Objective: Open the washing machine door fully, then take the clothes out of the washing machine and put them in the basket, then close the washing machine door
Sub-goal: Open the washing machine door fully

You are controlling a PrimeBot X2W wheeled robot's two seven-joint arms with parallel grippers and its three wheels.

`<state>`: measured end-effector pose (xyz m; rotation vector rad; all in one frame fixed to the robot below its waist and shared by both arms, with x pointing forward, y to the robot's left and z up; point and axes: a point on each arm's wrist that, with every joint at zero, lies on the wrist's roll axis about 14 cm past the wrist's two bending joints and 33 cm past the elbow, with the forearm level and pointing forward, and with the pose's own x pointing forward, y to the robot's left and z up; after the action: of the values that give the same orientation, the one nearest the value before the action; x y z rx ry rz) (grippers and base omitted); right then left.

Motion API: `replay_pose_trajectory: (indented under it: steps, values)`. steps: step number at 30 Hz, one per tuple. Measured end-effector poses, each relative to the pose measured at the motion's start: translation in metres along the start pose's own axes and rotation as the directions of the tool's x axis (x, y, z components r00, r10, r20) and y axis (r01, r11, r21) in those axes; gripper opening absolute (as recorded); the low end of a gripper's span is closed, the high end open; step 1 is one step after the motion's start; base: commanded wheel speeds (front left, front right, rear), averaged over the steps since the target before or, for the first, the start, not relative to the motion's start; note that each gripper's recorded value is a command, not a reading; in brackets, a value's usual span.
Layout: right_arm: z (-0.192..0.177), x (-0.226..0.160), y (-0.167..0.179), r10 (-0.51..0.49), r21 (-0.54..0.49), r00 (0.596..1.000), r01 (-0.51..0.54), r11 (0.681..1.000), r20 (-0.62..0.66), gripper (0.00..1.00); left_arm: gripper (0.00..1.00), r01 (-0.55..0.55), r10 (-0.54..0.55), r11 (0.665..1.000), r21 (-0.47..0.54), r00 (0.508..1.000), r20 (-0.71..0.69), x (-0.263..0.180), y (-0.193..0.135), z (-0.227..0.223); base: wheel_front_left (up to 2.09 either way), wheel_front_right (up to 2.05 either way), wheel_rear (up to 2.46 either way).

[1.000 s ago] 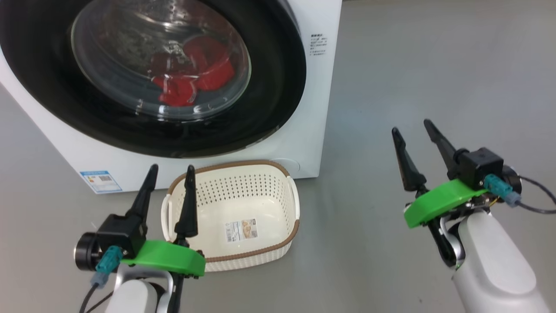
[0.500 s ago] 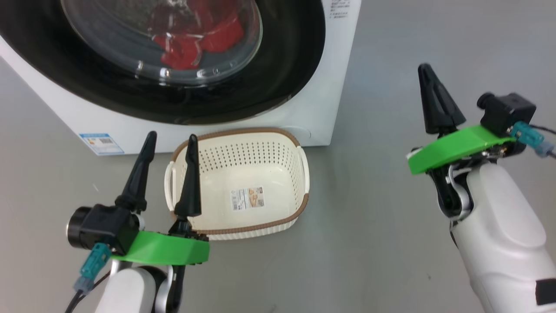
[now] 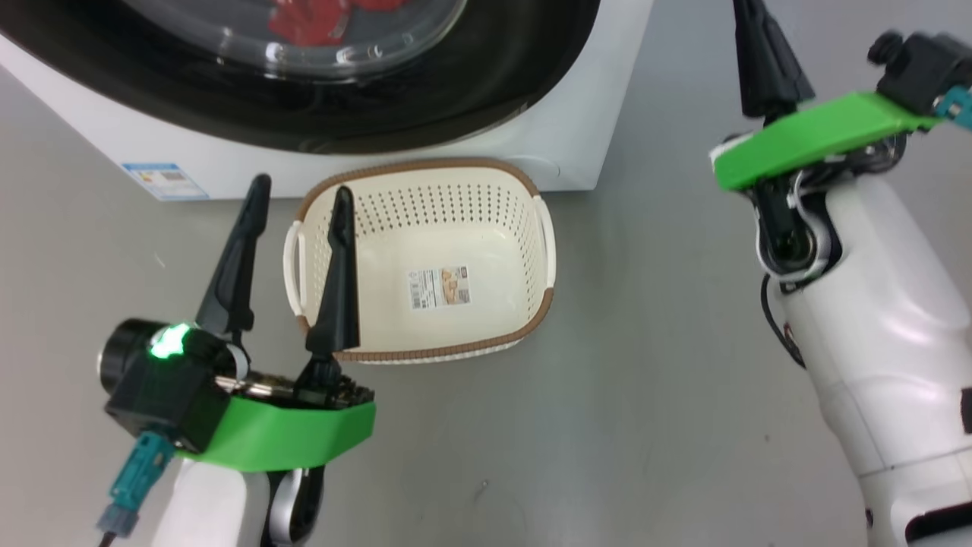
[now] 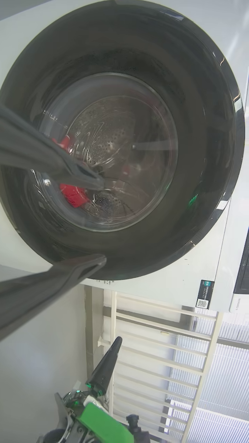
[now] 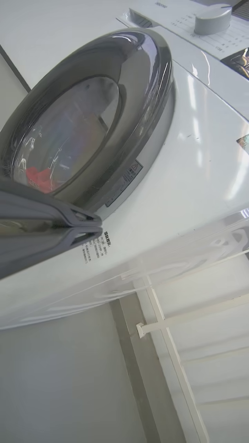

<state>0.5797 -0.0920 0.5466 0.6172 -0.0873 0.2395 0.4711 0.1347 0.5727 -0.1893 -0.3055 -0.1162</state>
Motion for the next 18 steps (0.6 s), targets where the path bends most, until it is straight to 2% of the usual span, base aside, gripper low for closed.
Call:
replay_pose_trajectory:
  steps: [10, 11, 18]
  values:
    - [-0.021, 0.034, 0.007, 0.035, 0.186, 0.996, -0.018, 0.982, -0.088, 0.00, 1.00, -0.004, 0.004, 1.000, 0.022, 1.000, -0.006, 0.006, 0.008, -0.013, 0.00, 0.00, 0.00]
    - [-0.027, 0.039, 0.007, 0.039, 0.233, 0.993, -0.012, 0.972, -0.114, 0.00, 1.00, -0.008, 0.009, 1.000, 0.027, 1.000, -0.017, 0.006, 0.010, -0.018, 0.00, 0.00, 0.00]
    - [-0.030, 0.054, 0.007, 0.067, 0.357, 0.985, -0.005, 0.934, -0.161, 0.00, 1.00, -0.018, 0.020, 0.999, 0.040, 0.999, -0.043, 0.004, 0.016, -0.029, 0.00, 0.00, 0.00]
